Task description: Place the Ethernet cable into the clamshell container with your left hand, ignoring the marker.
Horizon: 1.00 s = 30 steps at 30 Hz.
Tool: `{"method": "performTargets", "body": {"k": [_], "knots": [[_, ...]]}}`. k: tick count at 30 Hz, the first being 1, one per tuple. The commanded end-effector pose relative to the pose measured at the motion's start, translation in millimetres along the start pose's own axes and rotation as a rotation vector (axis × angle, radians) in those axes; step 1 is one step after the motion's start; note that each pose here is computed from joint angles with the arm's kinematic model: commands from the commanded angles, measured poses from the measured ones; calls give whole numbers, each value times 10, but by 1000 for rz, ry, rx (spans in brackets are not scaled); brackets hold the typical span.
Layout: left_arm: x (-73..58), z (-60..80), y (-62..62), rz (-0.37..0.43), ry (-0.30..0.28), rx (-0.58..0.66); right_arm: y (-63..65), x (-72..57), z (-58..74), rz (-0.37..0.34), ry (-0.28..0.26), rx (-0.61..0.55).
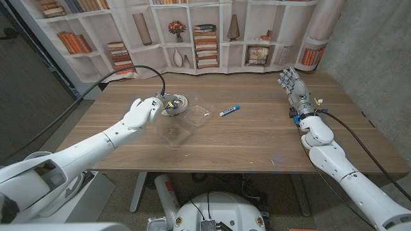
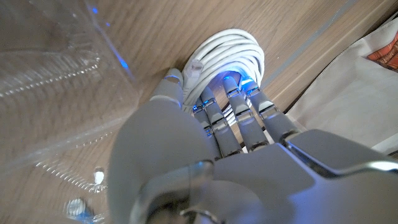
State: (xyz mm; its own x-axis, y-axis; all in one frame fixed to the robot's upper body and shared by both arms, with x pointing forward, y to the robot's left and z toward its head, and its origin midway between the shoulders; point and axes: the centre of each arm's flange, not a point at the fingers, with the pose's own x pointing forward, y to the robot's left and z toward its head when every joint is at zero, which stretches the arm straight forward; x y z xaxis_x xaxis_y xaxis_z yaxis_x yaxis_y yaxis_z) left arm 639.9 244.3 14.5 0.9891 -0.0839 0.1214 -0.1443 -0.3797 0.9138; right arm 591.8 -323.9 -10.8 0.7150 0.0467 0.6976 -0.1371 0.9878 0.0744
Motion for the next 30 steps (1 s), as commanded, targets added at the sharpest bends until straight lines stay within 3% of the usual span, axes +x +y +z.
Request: {"method": "performTargets", "body": {"k": [1, 12, 30], "knots": [[-6, 120, -90, -21, -11, -21, -9, -19, -13, 1, -3, 9], [1, 151, -84, -40, -13, -53, -25, -8, 5, 0, -11, 11], [-104, 126, 16, 6, 18, -60, -42, -40, 38, 6, -18, 13]]}}
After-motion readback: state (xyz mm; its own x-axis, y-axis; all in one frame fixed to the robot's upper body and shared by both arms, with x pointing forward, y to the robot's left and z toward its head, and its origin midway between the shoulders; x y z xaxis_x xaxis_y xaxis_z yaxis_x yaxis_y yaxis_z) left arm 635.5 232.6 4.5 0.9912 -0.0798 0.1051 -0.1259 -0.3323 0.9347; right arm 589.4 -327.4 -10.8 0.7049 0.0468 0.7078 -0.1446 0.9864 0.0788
